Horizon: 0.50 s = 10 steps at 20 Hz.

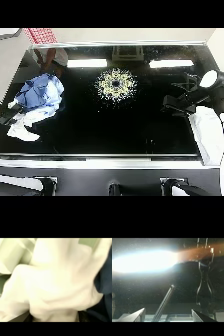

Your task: Fold the shirts.

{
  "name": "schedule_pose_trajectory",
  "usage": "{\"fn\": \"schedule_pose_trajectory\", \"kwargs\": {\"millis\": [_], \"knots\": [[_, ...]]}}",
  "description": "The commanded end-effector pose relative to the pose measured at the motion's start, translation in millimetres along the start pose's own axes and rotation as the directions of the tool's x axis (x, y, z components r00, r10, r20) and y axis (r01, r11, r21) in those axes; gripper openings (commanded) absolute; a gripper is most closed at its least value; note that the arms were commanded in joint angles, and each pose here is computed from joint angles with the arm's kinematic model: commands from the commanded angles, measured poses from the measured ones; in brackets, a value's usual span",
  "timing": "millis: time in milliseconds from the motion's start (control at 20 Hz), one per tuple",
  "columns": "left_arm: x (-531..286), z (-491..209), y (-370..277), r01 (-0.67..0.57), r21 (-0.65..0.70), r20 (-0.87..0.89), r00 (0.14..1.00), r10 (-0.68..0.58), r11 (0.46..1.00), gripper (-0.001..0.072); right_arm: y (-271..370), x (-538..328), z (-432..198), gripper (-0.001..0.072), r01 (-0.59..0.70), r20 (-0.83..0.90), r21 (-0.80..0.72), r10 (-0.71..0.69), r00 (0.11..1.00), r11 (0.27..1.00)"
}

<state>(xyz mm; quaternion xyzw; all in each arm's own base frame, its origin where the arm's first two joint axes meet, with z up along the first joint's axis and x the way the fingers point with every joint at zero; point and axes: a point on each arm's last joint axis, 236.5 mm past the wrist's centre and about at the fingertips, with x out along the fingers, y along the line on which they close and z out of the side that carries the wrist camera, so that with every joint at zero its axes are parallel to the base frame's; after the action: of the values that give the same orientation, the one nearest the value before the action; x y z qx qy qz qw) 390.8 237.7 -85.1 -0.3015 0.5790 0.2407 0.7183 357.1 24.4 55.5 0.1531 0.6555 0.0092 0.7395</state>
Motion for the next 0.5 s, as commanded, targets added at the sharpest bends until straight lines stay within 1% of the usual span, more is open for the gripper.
{"fn": "schedule_pose_trajectory", "kwargs": {"millis": [0, 50, 100, 200, 250, 350, 450], "knots": [[12, -14, -1, 0.026, 0.029, -0.07, 0.997, -0.023, 0.999, 0.0594, 0, 0, 0, 0.0673, -0.001, -0.001, 0.005, 0.001, 1.0, 1.0], [10, -18, 1, 0.026, 0.041, -0.09, 0.996, -0.022, 0.999, 0.0284, 0, 0, 0, 0.0664, -0.001, -0.002, 0.005, 0.001, 1.0, 1.0], [7, -23, 6, 0.024, 0.033, -0.11, 0.994, -0.02, 0.999, 0.0035, 0, 0, -1, 0.0664, 0.0, -0.006, 0.005, 0.0, 1.0, 1.0], [-10, -21, 11, 0.025, 0.02, -0.108, 0.994, -0.023, 0.999, 0.003, 0, 0, -5, 0.0664, 0.002, -0.019, 0.004, -0.002, 1.0, 1.0], [-27, -10, 11, 0.029, 0.019, -0.061, 0.998, -0.028, 0.999, 0.003, -1, 0, -6, 0.0664, 0.003, -0.027, 0.004, -0.003, 1.0, 1.0], [-87, 27, 3, 0.054, -0.008, 0.132, 0.99, -0.052, 0.999, 0.0029, -1, 0, -9, 0.0664, 0.004, -0.037, 0.003, -0.004, 0.999, 1.0], [-171, 61, -16, 0.11, -0.012, 0.368, 0.925, -0.098, 0.994, 0.0029, -1, 0, -9, 0.0664, 0.004, -0.036, 0.003, -0.004, 0.999, 1.0]]}}
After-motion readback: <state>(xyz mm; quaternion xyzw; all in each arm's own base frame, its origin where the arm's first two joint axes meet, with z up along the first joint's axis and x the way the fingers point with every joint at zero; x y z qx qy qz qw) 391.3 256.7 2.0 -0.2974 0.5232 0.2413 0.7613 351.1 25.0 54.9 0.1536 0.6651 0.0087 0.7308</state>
